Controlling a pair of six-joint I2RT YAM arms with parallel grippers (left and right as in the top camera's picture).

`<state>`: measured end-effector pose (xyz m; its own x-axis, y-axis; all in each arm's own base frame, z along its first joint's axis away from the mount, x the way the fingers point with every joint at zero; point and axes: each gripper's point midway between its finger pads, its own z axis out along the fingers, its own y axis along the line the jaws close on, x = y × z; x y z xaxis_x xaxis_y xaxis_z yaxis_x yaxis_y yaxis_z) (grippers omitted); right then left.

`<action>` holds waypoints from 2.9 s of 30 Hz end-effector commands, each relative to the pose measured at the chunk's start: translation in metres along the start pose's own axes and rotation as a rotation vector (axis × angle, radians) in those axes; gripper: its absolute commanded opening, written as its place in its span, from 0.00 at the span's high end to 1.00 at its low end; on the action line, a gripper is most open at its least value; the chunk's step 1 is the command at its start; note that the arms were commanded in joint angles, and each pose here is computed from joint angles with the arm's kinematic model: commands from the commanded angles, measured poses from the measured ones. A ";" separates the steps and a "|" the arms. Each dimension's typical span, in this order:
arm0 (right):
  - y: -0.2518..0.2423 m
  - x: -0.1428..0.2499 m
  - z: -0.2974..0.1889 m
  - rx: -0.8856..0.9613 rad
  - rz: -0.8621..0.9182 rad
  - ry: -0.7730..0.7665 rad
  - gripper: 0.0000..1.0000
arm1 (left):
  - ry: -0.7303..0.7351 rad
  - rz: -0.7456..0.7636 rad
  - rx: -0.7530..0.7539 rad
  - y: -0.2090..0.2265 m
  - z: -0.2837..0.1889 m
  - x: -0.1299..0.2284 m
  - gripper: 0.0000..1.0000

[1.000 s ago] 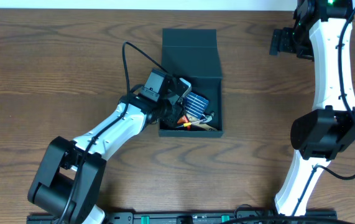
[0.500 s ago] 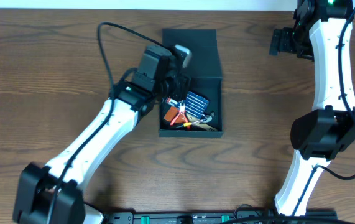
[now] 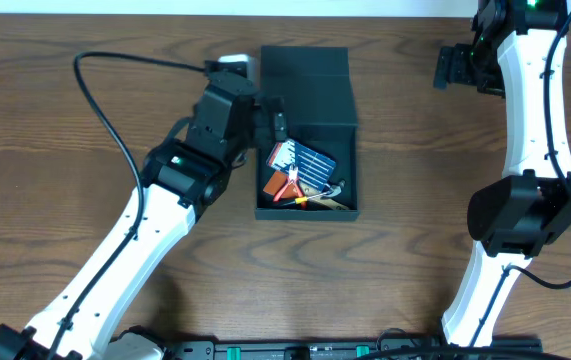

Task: Pack container
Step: 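Raise the left gripper and move it left of the box, then bring both grippers to the lid's left and right edges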

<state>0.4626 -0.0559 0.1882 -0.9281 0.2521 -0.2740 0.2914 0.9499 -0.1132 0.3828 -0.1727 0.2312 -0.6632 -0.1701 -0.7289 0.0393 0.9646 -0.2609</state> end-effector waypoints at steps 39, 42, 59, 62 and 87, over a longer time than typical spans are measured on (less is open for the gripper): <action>0.079 0.029 0.058 -0.322 -0.234 0.054 0.99 | 0.268 -0.013 -0.222 0.117 0.068 0.040 0.94; 0.089 0.040 0.068 -0.345 -0.277 0.075 0.99 | 0.256 0.013 -0.127 0.104 0.073 0.034 0.94; 0.098 0.026 0.073 -0.383 -0.233 0.018 0.99 | 0.328 0.040 0.055 0.086 0.069 0.044 0.94; 0.113 0.029 0.070 -0.452 -0.309 0.007 0.99 | 0.346 0.020 0.110 0.093 0.071 0.044 0.94; 0.139 0.061 0.085 -0.790 -0.375 0.034 0.99 | 0.270 -0.132 0.871 0.105 0.094 0.039 0.94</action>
<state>0.4603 0.0893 0.0624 -0.9302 -0.1975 -0.3092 -0.3285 0.8237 0.4622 0.4302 -0.0924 0.1084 -0.8639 -0.1136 -0.4908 0.3807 0.4907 -0.7838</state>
